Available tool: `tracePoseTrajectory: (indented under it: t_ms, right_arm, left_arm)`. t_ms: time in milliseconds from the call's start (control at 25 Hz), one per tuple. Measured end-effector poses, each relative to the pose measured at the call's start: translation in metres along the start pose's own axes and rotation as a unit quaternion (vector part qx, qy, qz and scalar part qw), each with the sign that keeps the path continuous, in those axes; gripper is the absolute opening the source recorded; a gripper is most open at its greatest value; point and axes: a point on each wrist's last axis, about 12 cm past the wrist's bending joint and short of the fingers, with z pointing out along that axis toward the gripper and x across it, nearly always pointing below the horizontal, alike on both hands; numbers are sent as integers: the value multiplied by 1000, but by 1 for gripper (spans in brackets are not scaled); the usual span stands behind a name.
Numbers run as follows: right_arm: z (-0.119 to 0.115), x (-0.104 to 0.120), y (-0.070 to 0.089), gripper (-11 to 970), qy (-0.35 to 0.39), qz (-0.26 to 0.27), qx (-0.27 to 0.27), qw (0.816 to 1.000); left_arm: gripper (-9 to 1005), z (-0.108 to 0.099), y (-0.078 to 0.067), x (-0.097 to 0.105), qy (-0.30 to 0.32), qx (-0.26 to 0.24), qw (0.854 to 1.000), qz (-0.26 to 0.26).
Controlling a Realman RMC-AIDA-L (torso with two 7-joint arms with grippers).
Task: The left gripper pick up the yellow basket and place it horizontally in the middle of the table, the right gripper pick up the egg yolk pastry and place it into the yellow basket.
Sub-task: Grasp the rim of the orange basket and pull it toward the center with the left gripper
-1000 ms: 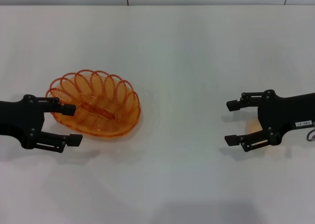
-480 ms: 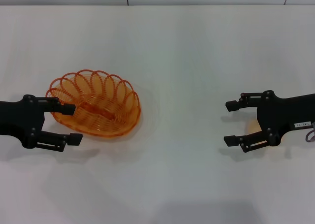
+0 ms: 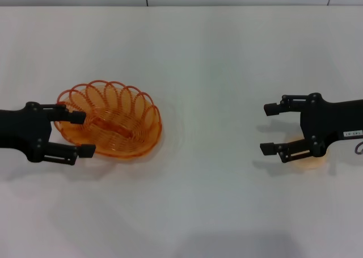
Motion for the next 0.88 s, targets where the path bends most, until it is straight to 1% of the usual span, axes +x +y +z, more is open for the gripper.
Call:
tracePoseTrajectory:
  t_ms: [200,320,520,560,600,640,680,800,880]
  right_arm:
    - [0,0,-1,873,-3,-1,7,1000]
    - [-1,2,0,873,-10,-3,14,1000]
    - [-7,3,-1,873,-30,-6,36,999]
    - [-8,3,-1,873,-32,-6,38,999]
    - [-8,4,-1,873,-33,-6,39,999]
    - [-8,4,-1,873,-33,-6,40,999]
    - [-8,4,-1,873,-33,-7,40,999]
    - [-7,4,0,873,-34,-11,40,999]
    - [-6,5,1,873,-35,-14,40,998]
  left_arm:
    - [836,-2,3,-9,0,-12,999,-39]
    - [833,-6,5,-21,5,-29,997,-74]
    - [830,-17,6,-40,16,-63,989,-129]
    - [829,-21,7,-45,20,-73,987,-142]
    - [828,-29,11,-53,28,-93,981,-169]
    - [828,-29,11,-53,28,-93,981,-169]
    - [827,-33,13,-56,33,-103,977,-185]
    - [825,-41,22,-68,55,-139,960,-236]
    - [823,-42,28,-73,78,-161,951,-252]
